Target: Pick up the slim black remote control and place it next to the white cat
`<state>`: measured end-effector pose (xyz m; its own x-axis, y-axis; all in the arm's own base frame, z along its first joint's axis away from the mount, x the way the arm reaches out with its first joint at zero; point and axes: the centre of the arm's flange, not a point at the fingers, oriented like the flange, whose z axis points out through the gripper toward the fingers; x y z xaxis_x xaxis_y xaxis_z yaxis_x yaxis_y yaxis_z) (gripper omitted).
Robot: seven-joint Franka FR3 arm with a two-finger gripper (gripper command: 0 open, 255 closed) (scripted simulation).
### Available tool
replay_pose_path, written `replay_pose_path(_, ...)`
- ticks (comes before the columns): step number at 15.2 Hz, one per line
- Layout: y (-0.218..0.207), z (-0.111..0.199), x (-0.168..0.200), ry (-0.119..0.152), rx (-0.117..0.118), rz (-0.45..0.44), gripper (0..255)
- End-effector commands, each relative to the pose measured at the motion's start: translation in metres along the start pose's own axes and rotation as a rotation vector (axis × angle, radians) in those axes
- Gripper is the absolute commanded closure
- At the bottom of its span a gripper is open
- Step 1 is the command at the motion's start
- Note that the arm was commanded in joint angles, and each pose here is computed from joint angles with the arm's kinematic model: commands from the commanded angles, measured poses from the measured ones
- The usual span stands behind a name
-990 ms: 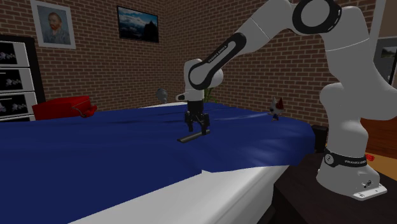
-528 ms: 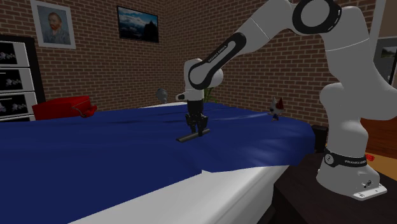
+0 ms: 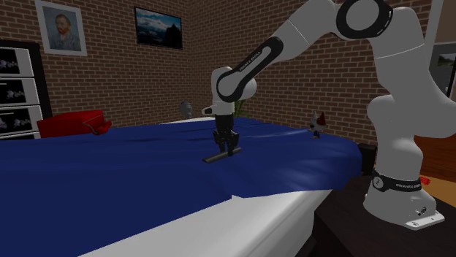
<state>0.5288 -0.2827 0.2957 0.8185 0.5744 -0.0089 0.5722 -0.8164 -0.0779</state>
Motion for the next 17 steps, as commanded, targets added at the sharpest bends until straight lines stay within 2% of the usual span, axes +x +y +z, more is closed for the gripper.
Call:
replay_pose_path(1, -0.001, -0.007, 0.000, -0.002, 0.003, 0.000, 255)
replay_pose_path(17, -0.008, -0.091, 0.000, -0.002, 0.003, 0.000, 255)
